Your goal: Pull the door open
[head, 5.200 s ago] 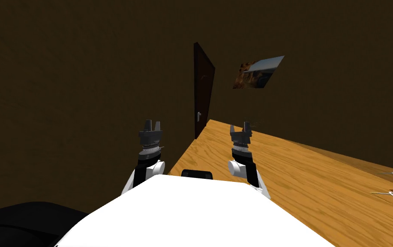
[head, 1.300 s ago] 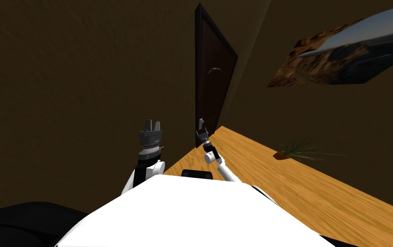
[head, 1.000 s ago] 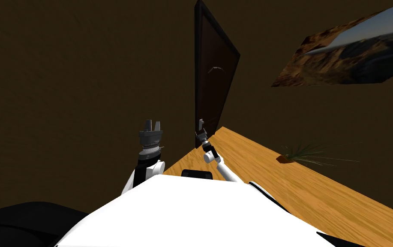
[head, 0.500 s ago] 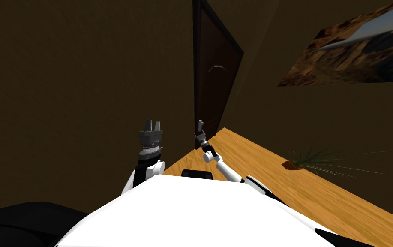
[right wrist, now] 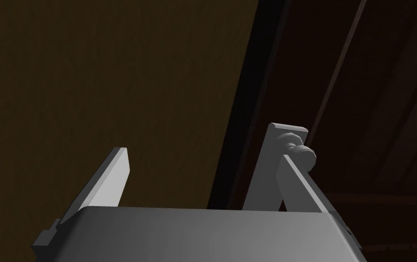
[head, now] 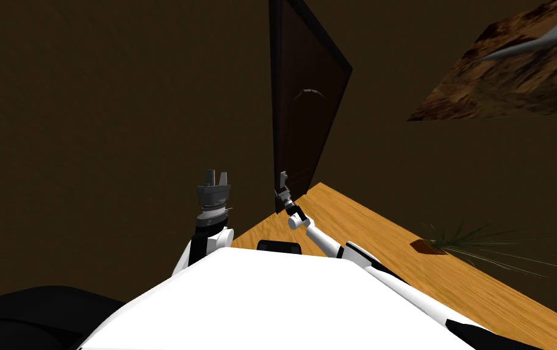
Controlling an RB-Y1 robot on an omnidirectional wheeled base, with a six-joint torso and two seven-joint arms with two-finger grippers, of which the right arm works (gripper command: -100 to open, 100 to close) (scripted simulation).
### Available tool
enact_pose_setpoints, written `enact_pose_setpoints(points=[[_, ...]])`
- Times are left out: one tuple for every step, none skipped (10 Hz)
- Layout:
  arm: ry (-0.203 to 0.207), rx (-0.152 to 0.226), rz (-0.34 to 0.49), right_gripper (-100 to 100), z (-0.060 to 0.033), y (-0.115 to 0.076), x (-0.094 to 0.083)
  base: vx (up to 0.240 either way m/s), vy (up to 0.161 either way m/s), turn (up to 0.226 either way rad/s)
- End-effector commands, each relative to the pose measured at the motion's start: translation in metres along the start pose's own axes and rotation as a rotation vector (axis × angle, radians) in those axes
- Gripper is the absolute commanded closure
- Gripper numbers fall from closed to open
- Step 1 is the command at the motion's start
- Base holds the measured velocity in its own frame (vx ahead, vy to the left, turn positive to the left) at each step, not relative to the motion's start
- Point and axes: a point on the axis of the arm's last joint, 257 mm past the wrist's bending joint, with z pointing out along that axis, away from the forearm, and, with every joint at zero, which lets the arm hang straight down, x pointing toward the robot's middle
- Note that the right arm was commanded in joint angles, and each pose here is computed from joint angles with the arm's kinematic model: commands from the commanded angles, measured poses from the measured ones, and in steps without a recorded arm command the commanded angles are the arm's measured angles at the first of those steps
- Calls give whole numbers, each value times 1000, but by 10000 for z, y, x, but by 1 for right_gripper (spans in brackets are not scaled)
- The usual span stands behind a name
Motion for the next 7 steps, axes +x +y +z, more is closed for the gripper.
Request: enact_pose_setpoints(points=[[-17,9,20,-100,18,5,-76,51,-92,69],[-28,13,30,-100,24,7,-122,52,-89,65],[-39,17,40,-100,29,11,-167,50,-79,80],[-60,24,58,-100,39,27,-256,66,-129,121],[-69,26,66,-100,43,37,-294,81,-151,98],[-78,28,73,-100,46,49,-330,77,-108,51],[-96,30,86,-100,54,79,-402,66,-100,98]])
